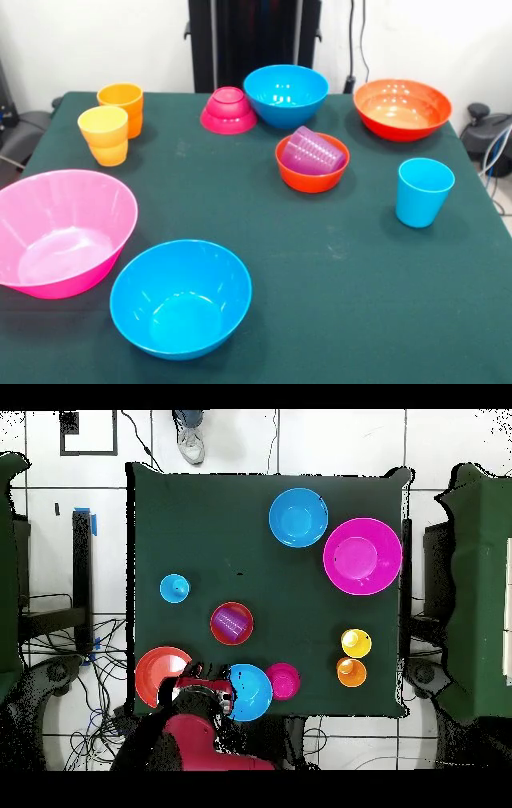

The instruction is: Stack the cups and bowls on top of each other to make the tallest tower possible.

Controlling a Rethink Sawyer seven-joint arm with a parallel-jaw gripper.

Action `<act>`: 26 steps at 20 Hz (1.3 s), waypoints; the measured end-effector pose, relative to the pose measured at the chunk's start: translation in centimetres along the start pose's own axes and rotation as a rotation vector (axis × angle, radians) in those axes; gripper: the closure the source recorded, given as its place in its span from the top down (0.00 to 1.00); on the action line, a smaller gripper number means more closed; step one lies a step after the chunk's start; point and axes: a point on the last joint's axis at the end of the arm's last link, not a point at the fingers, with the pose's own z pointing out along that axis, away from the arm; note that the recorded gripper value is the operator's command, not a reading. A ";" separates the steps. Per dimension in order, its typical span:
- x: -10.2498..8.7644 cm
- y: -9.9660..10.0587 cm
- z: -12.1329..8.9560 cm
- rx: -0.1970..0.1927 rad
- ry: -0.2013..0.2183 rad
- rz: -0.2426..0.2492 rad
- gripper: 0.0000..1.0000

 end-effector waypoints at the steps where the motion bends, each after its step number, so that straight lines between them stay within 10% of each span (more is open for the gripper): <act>1: 0.1 -0.2 0.8 0.003 -0.026 0.024 1.00; 6: 1.5 -1.8 5.4 0.016 -0.140 0.157 1.00; 12: 6.0 -2.6 10.1 0.019 -0.173 0.245 1.00; 26: 15.1 -0.8 14.9 -0.062 -0.088 0.304 1.00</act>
